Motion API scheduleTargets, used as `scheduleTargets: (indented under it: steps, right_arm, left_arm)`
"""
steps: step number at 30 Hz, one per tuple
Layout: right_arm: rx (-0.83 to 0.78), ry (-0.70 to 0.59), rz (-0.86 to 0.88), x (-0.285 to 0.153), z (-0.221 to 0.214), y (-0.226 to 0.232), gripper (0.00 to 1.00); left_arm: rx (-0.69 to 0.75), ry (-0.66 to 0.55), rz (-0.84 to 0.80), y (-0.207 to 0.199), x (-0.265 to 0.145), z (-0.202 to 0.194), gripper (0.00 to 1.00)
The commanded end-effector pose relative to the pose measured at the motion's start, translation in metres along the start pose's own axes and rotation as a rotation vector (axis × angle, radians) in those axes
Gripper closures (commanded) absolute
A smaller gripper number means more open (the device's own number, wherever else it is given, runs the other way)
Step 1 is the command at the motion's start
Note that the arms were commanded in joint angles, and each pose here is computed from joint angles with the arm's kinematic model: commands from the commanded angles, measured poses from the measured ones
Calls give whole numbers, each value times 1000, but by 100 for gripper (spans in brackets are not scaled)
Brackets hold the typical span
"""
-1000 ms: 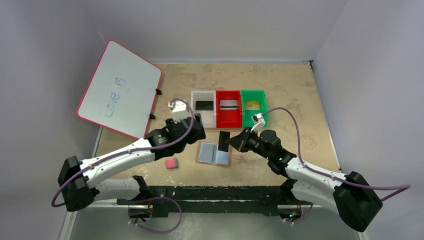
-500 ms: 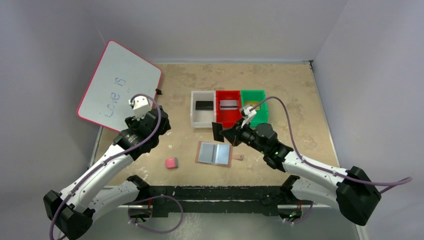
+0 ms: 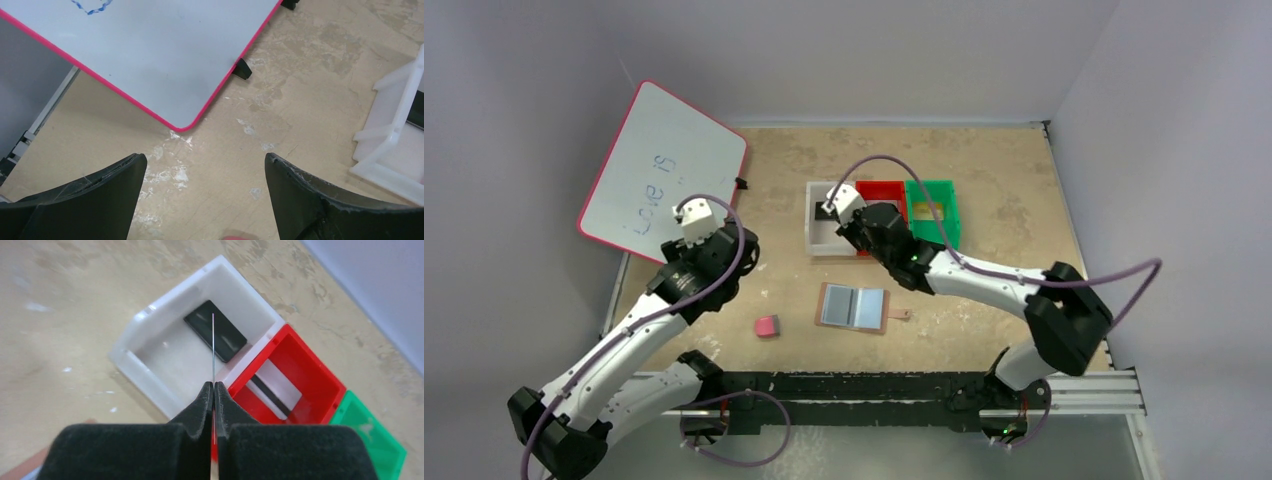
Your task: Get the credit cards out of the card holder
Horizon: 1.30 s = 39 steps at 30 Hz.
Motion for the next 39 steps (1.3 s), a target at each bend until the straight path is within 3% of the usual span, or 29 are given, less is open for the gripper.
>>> scheduleTargets:
  steps: [1,7,15,19,24,29,39]
  right_arm:
    - [-235,70,-83,19,10,-20,100]
    - [-371,133,-72,45,6,-19,100]
    - [-490,186,-87,70,-2,-17,100]
    - [-456,127,-113,69,21,-20,100]
    - [-454,183,-137,68,15,-25,100]
    - [-431,129,-147,64,29,-28,100]
    - [-497,60,-113,92,39,-19,100]
  left_arm:
    - [-117,-100,-2,13,-14,29,11]
    - [-195,-129,-59,21,-23,35,11]
    - [-175,-115,-54,19,-21,33,11]
    - [-167,-112,-49,19,-21,33,11]
    - [-179,-117,-56,20,-22,34,11]
    - [-185,-118,-63,20,-23,34,11]
    - [-204,-133,-54,25,-25,38,11]
Point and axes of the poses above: each gripper's point midway between its finger pads, its own x axis out along the fingers, its own y axis along the line the jaws close on, z = x × y, the point moved 3 cm from there along -x, back along the fingers, and after that the axes turned 11 degrees about -x, right-handed, at the moved point
